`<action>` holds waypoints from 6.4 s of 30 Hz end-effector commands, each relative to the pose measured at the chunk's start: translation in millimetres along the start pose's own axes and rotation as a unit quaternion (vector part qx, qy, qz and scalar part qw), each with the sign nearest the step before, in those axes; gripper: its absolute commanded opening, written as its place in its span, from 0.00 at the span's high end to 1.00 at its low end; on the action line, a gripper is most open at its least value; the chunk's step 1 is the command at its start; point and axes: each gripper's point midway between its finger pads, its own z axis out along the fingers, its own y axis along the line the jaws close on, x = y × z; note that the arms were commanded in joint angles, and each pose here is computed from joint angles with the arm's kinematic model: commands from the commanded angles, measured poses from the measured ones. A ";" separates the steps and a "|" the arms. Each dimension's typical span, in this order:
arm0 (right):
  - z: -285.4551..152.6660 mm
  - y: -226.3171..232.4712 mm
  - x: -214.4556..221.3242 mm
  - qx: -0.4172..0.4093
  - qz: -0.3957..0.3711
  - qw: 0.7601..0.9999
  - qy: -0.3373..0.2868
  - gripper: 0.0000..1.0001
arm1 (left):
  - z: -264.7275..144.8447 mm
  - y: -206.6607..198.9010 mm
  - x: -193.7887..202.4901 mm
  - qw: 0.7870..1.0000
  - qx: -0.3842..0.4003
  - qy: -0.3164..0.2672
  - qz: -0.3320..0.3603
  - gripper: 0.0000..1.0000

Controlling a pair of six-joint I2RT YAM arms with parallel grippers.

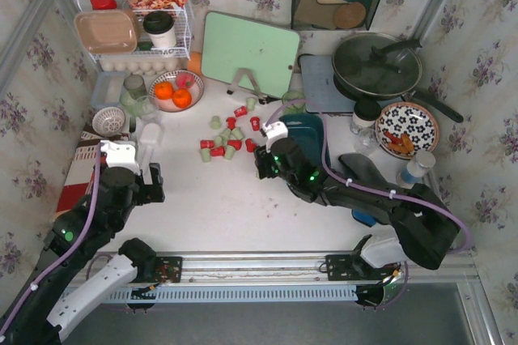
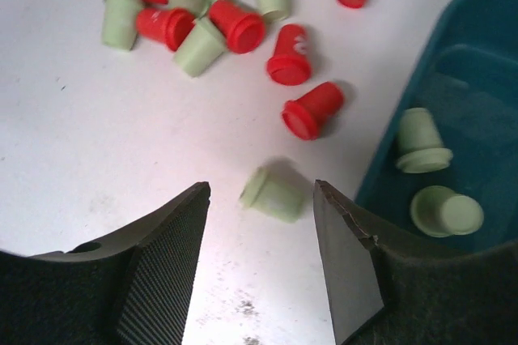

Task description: Mix the coffee capsules in the storage basket

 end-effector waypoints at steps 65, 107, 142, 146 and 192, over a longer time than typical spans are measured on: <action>-7.7 -100.6 -18.8 0.209 0.042 0.976 -0.050 0.97 | 1.1 -8.2 -4.5 0.999 0.029 -0.009 -0.014 0.01; -25.5 -130.2 -18.3 0.136 0.115 0.976 -0.129 0.40 | 22.6 -20.6 5.8 0.996 0.014 0.074 -0.042 0.01; -29.5 -104.9 -24.8 0.058 0.124 0.977 -0.166 0.40 | 257.4 -124.6 79.5 0.965 -0.021 0.260 -0.009 0.55; -27.5 -101.9 -24.5 0.051 0.124 0.978 -0.162 0.40 | 262.6 -122.4 85.3 0.963 -0.030 0.266 -0.010 0.57; -64.2 -125.7 -37.5 0.109 0.156 0.954 -0.232 0.39 | 231.8 -362.6 -0.5 0.953 0.266 0.112 0.092 0.90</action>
